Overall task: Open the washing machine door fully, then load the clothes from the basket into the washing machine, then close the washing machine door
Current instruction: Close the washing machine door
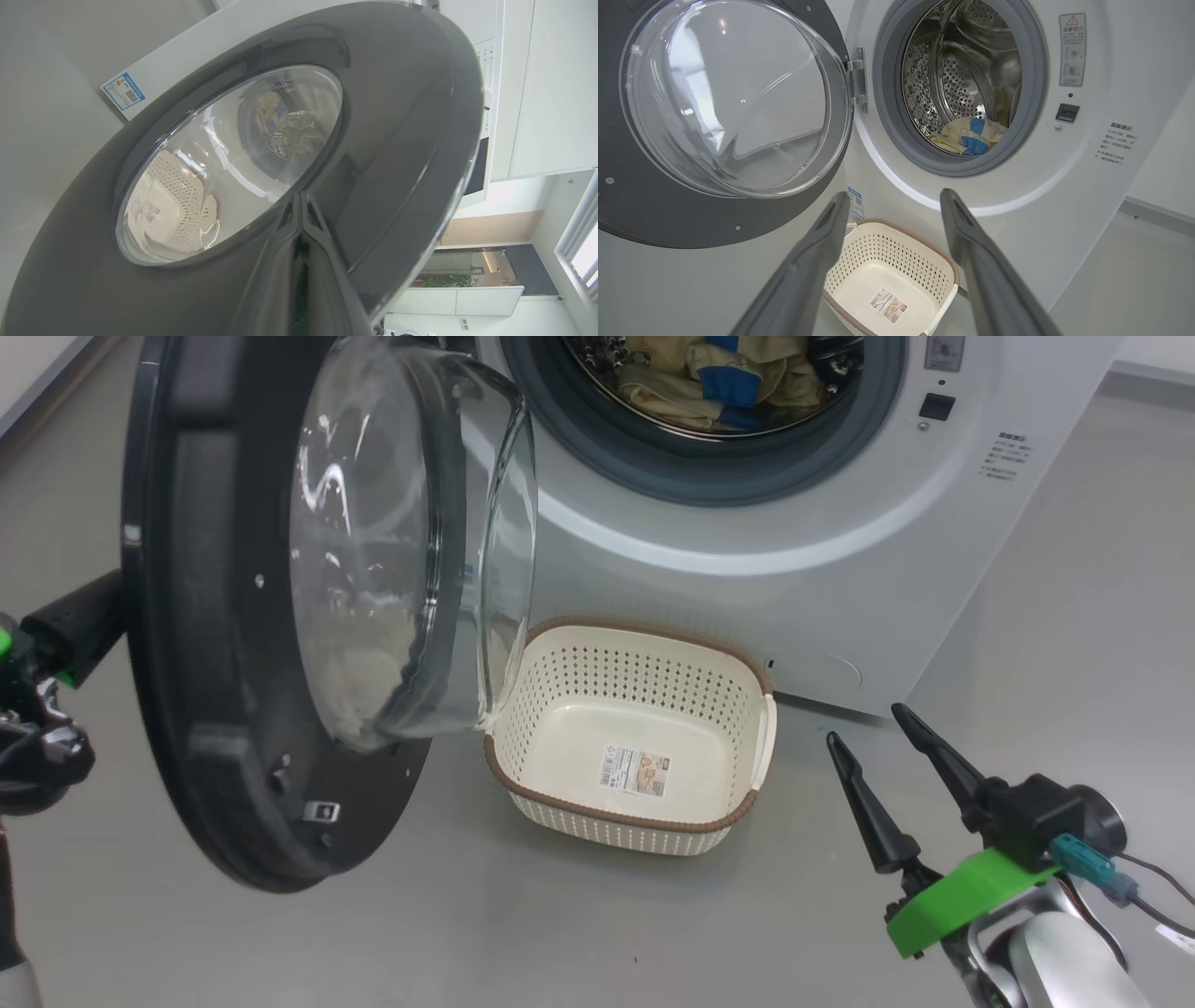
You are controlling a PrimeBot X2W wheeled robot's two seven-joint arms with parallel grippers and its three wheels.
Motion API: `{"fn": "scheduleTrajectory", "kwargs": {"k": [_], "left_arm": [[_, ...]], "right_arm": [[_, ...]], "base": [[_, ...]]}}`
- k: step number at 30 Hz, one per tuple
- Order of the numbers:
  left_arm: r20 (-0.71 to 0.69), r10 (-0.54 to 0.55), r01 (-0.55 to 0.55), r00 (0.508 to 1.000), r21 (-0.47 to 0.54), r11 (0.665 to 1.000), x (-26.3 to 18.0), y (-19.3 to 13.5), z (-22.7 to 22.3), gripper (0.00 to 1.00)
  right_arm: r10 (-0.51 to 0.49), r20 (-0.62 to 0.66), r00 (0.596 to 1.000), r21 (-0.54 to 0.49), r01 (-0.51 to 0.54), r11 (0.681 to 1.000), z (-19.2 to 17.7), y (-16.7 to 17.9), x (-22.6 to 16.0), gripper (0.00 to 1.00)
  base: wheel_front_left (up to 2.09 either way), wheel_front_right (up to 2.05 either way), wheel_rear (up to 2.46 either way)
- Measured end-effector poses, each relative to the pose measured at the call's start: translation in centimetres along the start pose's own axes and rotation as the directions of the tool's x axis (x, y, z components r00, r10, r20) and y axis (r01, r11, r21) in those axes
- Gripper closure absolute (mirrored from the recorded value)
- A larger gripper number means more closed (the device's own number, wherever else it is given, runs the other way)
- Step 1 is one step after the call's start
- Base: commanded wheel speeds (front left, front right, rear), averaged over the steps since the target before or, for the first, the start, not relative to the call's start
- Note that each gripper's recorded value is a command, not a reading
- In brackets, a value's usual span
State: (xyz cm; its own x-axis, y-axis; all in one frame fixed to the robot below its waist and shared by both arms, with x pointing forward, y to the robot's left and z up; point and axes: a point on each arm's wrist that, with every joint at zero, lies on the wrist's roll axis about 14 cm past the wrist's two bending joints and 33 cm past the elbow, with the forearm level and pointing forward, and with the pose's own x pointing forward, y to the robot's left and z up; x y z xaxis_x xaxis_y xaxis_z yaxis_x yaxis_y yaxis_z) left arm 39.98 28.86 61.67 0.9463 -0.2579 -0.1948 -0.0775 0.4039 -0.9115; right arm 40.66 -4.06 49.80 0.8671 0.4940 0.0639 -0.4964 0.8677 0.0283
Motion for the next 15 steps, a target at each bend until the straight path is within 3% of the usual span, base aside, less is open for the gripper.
{"fn": "scheduleTrajectory", "kwargs": {"k": [15], "left_arm": [[-0.160,-0.150,0.146,0.976,-0.041,0.988,3.8,-4.2,-7.3,1.00]], "right_arm": [[-0.079,0.006,0.997,-0.001,0.079,0.997,0.5,-1.7,-1.9,0.00]], "base": [[0.00,0.00,0.00]]}}
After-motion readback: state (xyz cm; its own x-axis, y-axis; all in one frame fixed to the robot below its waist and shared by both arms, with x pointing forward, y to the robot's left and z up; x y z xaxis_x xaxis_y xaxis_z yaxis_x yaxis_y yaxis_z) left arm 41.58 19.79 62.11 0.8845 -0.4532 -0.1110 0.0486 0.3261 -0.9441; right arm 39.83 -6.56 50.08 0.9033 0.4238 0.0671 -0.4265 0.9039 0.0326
